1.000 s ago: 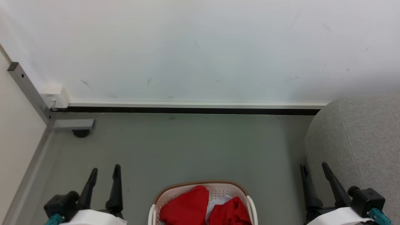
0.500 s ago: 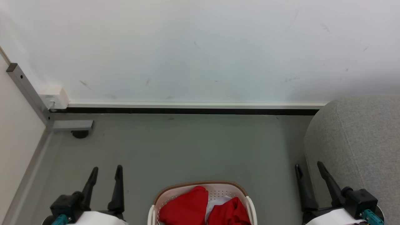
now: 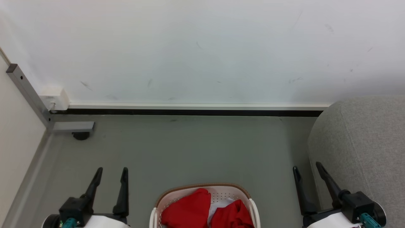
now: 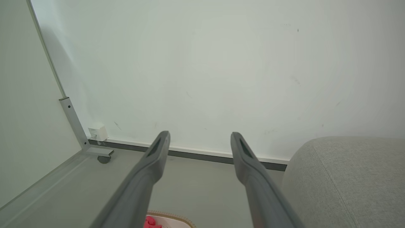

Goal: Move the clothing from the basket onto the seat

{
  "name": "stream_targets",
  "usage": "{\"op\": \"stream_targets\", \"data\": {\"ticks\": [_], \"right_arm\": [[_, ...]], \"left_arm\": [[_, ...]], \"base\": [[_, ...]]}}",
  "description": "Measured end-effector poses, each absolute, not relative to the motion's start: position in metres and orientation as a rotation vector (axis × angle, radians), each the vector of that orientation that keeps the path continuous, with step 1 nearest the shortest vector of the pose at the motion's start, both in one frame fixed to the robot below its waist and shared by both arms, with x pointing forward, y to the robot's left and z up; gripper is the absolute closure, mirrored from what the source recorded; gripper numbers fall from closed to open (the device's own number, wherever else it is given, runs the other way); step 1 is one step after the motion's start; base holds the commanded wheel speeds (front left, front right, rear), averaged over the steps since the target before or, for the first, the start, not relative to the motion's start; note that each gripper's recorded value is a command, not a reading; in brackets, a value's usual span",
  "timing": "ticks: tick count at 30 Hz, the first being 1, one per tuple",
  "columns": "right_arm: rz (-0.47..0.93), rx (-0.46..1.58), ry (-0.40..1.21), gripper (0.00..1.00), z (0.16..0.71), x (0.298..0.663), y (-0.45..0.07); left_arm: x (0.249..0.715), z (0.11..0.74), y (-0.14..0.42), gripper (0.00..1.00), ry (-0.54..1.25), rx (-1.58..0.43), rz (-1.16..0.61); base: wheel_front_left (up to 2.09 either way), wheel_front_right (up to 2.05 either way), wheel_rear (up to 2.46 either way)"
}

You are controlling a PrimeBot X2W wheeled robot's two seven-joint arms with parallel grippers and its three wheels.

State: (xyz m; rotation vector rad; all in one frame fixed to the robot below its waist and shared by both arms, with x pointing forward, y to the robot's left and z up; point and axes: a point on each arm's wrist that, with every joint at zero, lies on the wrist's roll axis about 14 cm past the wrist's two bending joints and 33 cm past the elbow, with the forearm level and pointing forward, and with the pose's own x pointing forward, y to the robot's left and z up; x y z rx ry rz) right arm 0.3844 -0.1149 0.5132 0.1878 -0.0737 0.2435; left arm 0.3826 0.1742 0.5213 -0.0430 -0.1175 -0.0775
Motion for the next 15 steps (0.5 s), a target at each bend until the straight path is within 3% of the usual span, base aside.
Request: {"op": "stream_targets", "data": {"ticks": [15], "right_arm": [[0.255,0.158,-0.083,0.0,0.5145,0.3841,-0.1125]], "left_arm": [[0.3823,0.5211,0.1734,0.0,-0.12,-0.023,-0.082]], "base": [[0.0,0.0,0.0]]}}
